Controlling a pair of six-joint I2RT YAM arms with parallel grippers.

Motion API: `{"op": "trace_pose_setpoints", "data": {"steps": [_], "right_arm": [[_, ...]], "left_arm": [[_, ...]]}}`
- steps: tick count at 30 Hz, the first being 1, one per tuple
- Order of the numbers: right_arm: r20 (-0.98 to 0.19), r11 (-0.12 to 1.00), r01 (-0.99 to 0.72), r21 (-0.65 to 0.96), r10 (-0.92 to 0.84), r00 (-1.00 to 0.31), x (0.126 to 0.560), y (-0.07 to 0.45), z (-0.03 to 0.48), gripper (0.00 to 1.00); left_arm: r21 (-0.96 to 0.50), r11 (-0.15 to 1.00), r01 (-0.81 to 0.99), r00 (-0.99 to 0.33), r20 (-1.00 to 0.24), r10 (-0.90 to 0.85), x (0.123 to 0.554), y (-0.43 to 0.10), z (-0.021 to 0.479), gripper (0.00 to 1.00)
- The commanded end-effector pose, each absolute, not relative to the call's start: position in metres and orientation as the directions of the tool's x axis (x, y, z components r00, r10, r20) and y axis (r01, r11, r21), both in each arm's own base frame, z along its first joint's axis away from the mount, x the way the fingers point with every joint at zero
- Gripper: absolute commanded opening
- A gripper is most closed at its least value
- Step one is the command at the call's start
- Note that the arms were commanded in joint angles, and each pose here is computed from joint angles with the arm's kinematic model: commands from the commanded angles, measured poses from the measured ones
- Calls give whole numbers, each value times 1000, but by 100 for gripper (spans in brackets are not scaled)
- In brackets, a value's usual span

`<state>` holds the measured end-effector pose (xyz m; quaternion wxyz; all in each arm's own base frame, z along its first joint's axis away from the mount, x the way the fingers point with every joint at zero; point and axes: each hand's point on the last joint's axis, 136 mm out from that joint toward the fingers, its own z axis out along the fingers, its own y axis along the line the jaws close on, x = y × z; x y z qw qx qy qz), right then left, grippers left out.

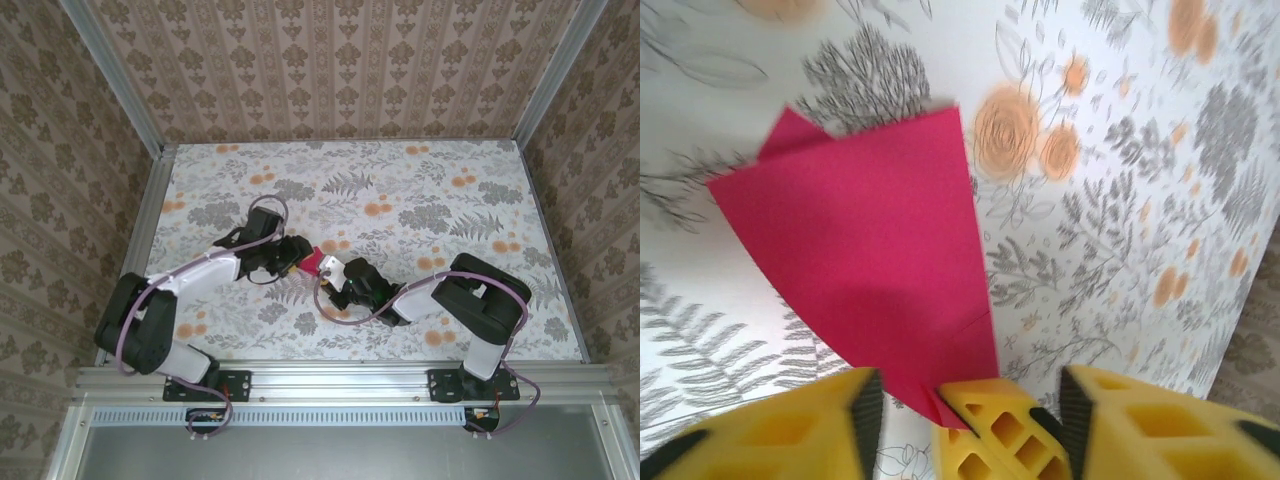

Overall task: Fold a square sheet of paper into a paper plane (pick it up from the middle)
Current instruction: Fold the wing for the fifth time at the center of the table.

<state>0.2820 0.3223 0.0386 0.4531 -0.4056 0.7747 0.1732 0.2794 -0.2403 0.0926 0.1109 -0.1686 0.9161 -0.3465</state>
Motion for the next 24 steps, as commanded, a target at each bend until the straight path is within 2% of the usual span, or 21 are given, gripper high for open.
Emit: {"op": "trace_pose_setpoints", "data": {"steps": [1, 6, 13, 19, 24], "right_arm": [[-877, 592, -803, 65, -350, -329, 279, 340, 59, 4], [-864, 574, -779, 250, -230, -447, 280, 347, 71, 3], [-785, 561, -686, 463, -100, -611, 289, 348, 72, 0], [-690, 540, -589, 601, -21, -724, 297, 343, 67, 0], [-636, 546, -531, 648, 3, -772, 297, 340, 60, 0]], "left_arm": [[-624, 736, -264, -896, -125, -427, 273, -211, 89, 62], [-618, 745, -251, -878, -180, -444, 269, -196, 93, 72], [-637, 739, -220, -878, -200, -434, 263, -195, 89, 73], [-660, 738, -139, -889, -246, -387, 264, -206, 94, 64], [-669, 738, -88, -894, -273, -355, 264, -214, 96, 54]]}}
